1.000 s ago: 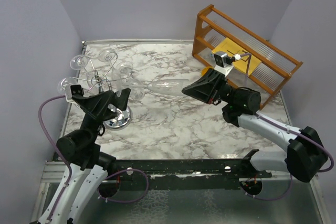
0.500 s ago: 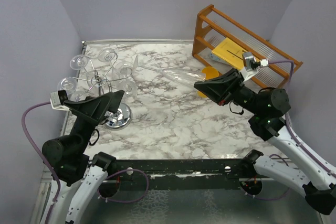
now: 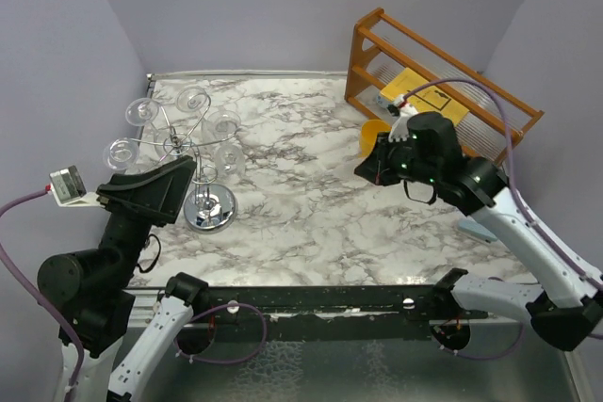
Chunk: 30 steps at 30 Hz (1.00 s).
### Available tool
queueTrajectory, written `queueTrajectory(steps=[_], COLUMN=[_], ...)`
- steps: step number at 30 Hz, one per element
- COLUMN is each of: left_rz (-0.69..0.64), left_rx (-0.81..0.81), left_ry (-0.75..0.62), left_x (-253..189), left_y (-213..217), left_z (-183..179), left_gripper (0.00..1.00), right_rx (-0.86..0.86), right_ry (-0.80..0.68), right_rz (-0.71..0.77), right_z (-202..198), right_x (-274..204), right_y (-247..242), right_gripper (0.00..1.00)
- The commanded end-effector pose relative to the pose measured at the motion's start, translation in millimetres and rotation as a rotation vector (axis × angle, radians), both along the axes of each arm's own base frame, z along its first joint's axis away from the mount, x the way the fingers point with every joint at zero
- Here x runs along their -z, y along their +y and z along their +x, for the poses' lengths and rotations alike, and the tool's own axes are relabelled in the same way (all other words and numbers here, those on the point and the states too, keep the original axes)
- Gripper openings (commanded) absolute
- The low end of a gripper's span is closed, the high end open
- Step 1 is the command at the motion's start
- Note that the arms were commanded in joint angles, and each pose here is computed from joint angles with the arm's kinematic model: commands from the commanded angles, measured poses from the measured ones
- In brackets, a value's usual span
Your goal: Take the wine glass off the wine glass rack
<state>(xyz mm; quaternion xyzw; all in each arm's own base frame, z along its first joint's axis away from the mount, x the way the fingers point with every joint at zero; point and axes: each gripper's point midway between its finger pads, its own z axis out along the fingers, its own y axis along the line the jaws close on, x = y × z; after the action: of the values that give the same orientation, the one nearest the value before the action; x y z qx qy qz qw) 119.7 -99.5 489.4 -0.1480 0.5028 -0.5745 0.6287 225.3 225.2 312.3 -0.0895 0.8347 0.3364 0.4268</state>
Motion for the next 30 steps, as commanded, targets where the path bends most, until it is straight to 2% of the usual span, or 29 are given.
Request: queueTrajectory(steps=[1, 5, 7, 12, 17, 30], left_rz=[0.083, 0.104, 0.106, 0.117, 0.135, 0.149], left_rx=[-0.1, -0.14, -0.157, -0.194, -0.22, -0.285], left_ry=[0.008, 0.0, -0.011, -0.023, -0.025, -0.05], left_x=[6, 3, 0, 0, 2, -4], left_y=[13, 22, 27, 36, 42, 62], left_z=[0, -7, -11, -18, -20, -34], left_gripper=[0.99, 0.99, 0.99, 0.99, 0.99, 0.99], right_rx=[-0.011, 0.002, 0.079, 0.308, 0.347, 0.361], right_ry=[0.213, 0.338, 0.402, 0.387, 0.396, 0.399], right_rz=[-0.281, -0.417, -0.507, -0.694, -0.721, -0.741], right_z=[-10, -4, 1, 31, 50, 82], right_x=[57, 81, 88, 80, 82, 87], right_y=[-19, -24, -36, -79, -96, -91], right_gripper=[0.01, 0.01, 0.01, 0.01, 0.01, 0.01])
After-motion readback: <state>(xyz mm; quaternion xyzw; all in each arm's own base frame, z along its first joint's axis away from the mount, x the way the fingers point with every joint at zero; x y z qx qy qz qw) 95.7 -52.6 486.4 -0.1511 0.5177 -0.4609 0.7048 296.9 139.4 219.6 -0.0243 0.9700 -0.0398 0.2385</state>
